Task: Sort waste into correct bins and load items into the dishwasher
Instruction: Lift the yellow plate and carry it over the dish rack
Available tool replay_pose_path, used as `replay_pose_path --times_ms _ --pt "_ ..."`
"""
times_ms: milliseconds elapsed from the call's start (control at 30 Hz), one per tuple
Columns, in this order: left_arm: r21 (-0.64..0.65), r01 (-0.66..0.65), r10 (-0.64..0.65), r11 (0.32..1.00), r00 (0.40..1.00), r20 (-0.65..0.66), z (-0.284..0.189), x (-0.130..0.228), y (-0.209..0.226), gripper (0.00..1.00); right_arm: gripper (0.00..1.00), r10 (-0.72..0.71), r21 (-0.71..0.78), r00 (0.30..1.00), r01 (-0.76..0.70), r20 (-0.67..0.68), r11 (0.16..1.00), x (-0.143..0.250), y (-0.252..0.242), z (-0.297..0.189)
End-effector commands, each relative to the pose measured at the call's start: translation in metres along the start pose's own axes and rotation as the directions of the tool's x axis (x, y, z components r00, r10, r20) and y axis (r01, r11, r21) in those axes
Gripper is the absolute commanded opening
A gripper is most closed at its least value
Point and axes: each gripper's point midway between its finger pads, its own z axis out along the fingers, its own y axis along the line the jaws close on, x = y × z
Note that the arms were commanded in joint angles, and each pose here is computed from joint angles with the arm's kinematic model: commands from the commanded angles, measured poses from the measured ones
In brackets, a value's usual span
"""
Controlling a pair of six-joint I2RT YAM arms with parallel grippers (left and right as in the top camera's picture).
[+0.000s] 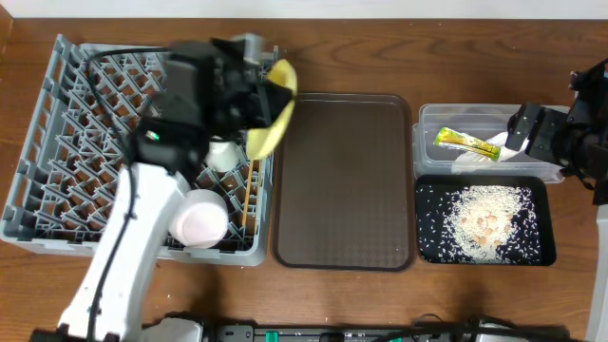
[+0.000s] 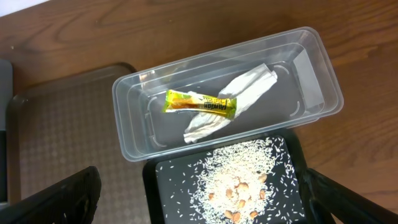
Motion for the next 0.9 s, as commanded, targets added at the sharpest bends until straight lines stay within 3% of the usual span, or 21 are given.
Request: replay_pose_path --times_ms 0,400,867 --pt "0.277 0.173 -0.140 0.945 0.981 -0.135 -0.025 0.000 -0.011 0.07 0.99 0.016 -0.003 1.000 -0.016 0.009 1.000 -0.003 0.000 -0.003" --pt "0.239 0.371 -0.334 0.898 0.925 -0.180 -0.013 -0.010 0.057 0.07 0.99 0.016 -0.003 1.000 -0.016 0.009 1.000 -0.003 0.000 -0.003" --pt "-0.054 0.418 -0.421 0.907 0.906 -0.047 0.009 -0.012 0.139 0.09 0.99 0.016 -0.003 1.000 -0.016 0.009 1.000 -0.003 0.000 -0.003"
